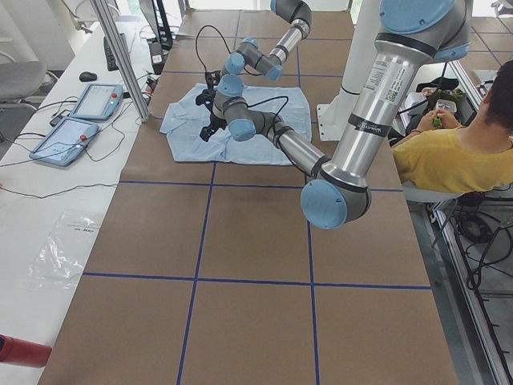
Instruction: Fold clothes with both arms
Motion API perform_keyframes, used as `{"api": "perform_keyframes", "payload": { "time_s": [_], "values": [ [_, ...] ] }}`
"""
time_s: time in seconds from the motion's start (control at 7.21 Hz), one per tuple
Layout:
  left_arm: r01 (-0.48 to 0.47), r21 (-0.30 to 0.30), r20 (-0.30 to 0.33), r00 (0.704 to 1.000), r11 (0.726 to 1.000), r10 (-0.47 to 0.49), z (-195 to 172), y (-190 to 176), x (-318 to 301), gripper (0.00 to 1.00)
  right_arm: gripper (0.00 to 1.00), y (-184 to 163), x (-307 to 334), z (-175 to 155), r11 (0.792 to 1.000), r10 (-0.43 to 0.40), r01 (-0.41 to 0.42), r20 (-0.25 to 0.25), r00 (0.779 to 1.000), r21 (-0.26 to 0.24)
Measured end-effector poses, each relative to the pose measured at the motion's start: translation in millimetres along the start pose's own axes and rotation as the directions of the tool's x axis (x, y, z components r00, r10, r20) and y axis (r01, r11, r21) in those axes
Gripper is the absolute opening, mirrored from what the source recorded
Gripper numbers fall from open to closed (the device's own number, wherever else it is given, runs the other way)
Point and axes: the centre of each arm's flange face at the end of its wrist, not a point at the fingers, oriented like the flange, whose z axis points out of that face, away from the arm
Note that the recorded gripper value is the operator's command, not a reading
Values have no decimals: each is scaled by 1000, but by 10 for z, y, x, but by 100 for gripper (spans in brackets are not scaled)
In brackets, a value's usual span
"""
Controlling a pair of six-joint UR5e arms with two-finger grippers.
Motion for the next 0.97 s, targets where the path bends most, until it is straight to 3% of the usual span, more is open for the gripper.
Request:
{"api": "perform_keyframes", "payload": {
  "time_s": [0.14,0.28,0.42,0.55,0.69,0.83,0.97],
  "values": [
    [1,1,-1,1000,1000,-1,-4,-1,8,100,100,-135,569,83,1000,-28,28,-3,1000,-5],
    [19,4,-2,1000,1000,-19,-17,-7,28,100,100,-183,1084,43,1000,-11,11,49,999,-1],
    [64,9,-3,998,998,-64,-41,-13,57,100,100,16,1448,-87,999,41,-45,146,988,25],
    [124,14,-6,992,992,-124,-69,-14,93,100,100,400,1692,-242,991,117,-131,242,963,42],
    [191,13,-16,981,981,-191,-91,35,168,100,100,849,1859,-440,969,225,-245,328,918,20],
    [251,5,-30,968,968,-251,-129,170,313,100,100,1274,1923,-614,933,344,-357,385,856,-38],
    [311,-8,-40,950,951,-311,-162,401,526,100,100,1706,1856,-746,882,461,-459,407,789,-110]
  ]
}}
